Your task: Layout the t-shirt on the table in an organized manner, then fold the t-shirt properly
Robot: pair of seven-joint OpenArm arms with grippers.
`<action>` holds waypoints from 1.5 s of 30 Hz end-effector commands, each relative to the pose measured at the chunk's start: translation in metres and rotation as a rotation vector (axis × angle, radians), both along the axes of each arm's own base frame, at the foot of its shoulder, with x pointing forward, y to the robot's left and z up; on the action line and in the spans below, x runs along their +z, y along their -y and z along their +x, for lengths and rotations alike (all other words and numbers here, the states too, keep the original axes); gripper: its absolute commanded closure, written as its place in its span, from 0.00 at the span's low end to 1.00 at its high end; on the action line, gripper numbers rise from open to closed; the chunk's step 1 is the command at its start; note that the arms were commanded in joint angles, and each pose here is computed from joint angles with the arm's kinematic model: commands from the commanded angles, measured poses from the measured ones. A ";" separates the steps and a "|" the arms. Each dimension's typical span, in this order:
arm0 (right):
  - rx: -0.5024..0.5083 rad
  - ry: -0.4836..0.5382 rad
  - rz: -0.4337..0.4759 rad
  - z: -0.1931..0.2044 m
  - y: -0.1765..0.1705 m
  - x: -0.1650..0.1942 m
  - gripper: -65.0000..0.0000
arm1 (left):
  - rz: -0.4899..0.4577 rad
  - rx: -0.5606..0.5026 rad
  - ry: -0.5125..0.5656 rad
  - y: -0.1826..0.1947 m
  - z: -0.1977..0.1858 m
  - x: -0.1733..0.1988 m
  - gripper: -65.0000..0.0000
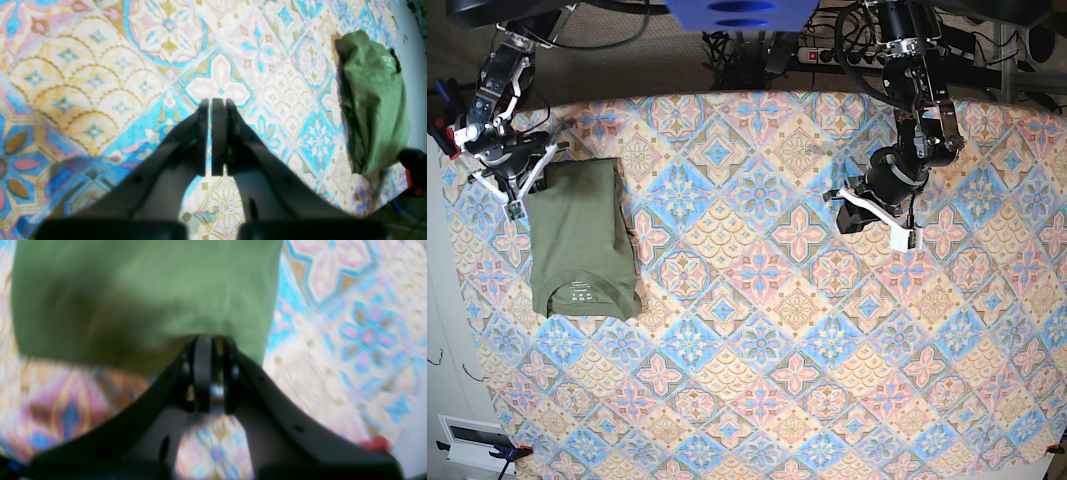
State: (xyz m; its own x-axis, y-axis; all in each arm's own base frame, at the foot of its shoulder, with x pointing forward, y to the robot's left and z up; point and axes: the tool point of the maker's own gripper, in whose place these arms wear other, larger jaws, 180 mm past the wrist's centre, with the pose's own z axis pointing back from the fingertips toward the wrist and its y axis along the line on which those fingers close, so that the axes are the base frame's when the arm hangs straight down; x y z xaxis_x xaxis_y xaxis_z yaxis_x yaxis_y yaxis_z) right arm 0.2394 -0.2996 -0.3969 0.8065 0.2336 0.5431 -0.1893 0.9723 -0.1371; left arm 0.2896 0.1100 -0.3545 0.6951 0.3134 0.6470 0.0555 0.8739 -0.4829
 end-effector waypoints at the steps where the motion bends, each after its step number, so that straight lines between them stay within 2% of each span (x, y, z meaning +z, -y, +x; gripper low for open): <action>1: -0.007 0.014 0.002 0.006 0.006 0.002 0.91 | -0.005 0.000 0.047 0.000 0.008 0.012 1.00; 4: -0.047 -0.013 0.058 0.010 0.011 -0.016 0.91 | -0.003 -0.001 0.046 -0.001 0.007 0.012 1.00; 8: -0.065 -0.014 0.069 0.009 0.019 -0.021 0.91 | 0.001 -0.004 0.024 -0.002 -0.002 0.006 1.00; 12: -0.062 0.045 0.013 0.014 0.031 0.004 0.91 | 0.040 -0.021 -0.013 -0.013 -0.016 -0.005 1.00; 17: -0.065 0.079 -0.068 -0.005 0.042 0.028 0.91 | 0.068 -0.063 -0.062 -0.024 -0.036 -0.016 1.00; 24: -0.070 0.041 -0.164 -0.032 0.052 0.047 0.91 | 0.119 -0.093 -0.139 -0.037 -0.074 -0.029 1.00; 29: -0.079 -0.038 -0.183 -0.066 0.057 0.037 0.91 | 0.149 -0.133 -0.145 -0.033 -0.103 -0.018 1.00; 35: -0.115 -0.161 -0.169 -0.112 0.056 0.016 0.91 | 0.169 -0.115 -0.233 -0.045 -0.142 -0.027 1.00; 42: -0.107 -0.298 -0.170 -0.165 0.056 0.000 0.91 | 0.178 -0.118 -0.350 -0.049 -0.195 -0.037 1.00; 45: -0.127 -0.380 -0.145 -0.193 0.058 -0.016 0.91 | 0.173 -0.115 -0.415 -0.050 -0.218 -0.046 1.00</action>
